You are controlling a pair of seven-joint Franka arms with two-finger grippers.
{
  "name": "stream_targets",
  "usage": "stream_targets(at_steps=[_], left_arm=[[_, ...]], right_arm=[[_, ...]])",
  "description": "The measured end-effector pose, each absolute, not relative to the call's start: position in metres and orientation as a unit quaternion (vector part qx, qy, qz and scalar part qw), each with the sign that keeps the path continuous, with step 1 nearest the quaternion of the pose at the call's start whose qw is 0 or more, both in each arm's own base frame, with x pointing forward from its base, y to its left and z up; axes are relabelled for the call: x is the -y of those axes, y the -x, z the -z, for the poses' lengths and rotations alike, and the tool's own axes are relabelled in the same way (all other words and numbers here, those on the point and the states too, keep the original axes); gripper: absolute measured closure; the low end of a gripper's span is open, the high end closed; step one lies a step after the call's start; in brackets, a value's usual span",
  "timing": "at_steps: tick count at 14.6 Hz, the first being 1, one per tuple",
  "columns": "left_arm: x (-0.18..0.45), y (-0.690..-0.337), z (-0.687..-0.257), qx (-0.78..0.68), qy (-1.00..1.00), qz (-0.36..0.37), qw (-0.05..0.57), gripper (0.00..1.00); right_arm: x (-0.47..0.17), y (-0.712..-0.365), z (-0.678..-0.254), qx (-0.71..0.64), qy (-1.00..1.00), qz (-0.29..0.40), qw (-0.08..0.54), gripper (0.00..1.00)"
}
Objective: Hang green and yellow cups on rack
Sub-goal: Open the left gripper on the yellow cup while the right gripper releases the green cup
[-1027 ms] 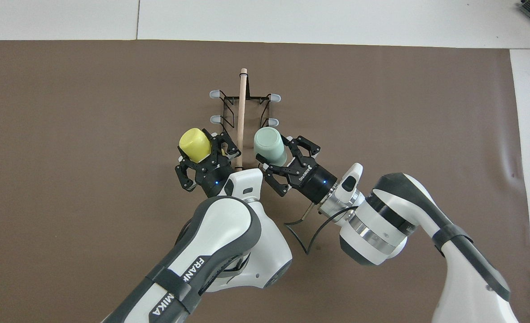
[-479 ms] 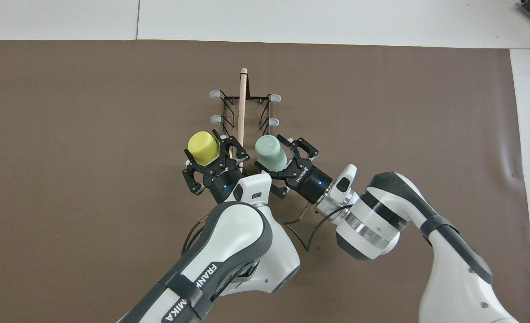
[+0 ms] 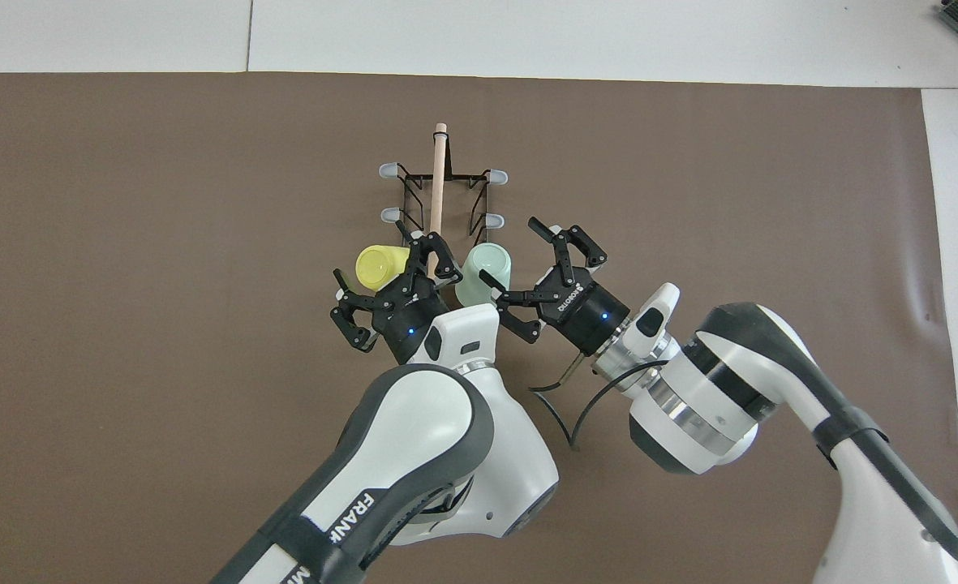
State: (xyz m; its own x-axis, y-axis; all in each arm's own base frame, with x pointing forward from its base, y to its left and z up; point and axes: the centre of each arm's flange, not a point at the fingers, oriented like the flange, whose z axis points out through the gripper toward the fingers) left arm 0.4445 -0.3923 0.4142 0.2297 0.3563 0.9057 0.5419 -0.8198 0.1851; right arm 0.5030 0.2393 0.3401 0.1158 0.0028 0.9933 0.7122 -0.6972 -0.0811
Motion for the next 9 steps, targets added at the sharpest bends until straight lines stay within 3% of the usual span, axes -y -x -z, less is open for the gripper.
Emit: stream_targets(at_steps=[4,9], left_arm=[[0.356,-0.473,-0.446,0.265,0.823,0.492,0.098,0.0],[0.288,-0.523,-0.464,0.24,0.866,0.43,0.091,0.0]], right_arm=[[-0.211,-0.503,-0.383,0.278,0.695,0.618,0.241,0.0],[-0.122,-0.534,-0.401,0.387,0.695,0.583,0.162,0.0]])
